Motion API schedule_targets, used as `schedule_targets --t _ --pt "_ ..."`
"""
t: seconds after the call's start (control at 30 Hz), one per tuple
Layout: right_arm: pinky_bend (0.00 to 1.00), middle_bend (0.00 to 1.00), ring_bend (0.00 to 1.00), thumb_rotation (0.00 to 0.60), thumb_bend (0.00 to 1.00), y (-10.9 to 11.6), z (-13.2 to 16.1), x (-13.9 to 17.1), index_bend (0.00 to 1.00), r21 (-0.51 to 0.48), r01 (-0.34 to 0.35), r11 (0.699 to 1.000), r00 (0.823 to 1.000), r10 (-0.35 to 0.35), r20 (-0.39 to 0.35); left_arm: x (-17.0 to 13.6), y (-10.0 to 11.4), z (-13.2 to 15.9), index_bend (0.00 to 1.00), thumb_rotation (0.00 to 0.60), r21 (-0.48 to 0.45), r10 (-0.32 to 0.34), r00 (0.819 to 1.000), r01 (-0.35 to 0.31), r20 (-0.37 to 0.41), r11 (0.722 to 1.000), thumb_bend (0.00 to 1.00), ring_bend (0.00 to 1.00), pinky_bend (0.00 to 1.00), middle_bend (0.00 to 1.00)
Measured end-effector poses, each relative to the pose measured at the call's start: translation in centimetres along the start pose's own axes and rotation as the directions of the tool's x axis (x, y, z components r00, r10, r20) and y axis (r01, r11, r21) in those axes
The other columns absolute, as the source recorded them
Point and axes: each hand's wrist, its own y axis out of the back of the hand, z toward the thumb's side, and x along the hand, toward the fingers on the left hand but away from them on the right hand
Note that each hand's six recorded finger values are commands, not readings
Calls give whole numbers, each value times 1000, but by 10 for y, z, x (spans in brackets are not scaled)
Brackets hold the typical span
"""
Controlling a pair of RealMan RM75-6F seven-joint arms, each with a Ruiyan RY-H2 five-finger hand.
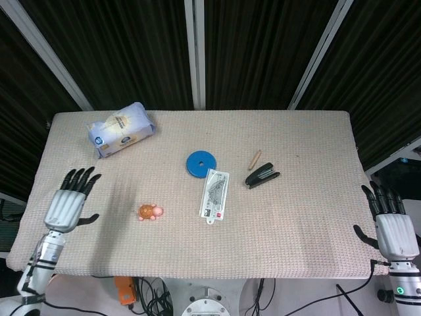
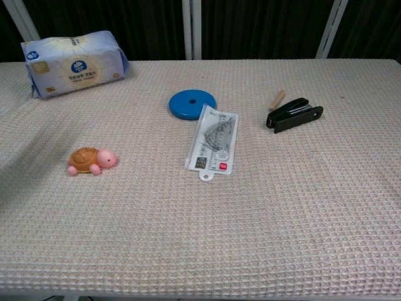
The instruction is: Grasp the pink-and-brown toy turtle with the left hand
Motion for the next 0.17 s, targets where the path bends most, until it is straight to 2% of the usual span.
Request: schedule_targets --t 0.07,0.17 --pt "0 0 0 600 151 -4 2 0 0 6 -12 1000 1000 12 -6 -19 11 -17 107 600 -14 39 999 -39 -22 999 92 0 0 0" --pt "0 0 0 600 151 -8 6 1 0 11 -26 1000 999 27 -17 -47 14 -42 107 600 -13 50 997 -51 -58 999 92 0 0 0"
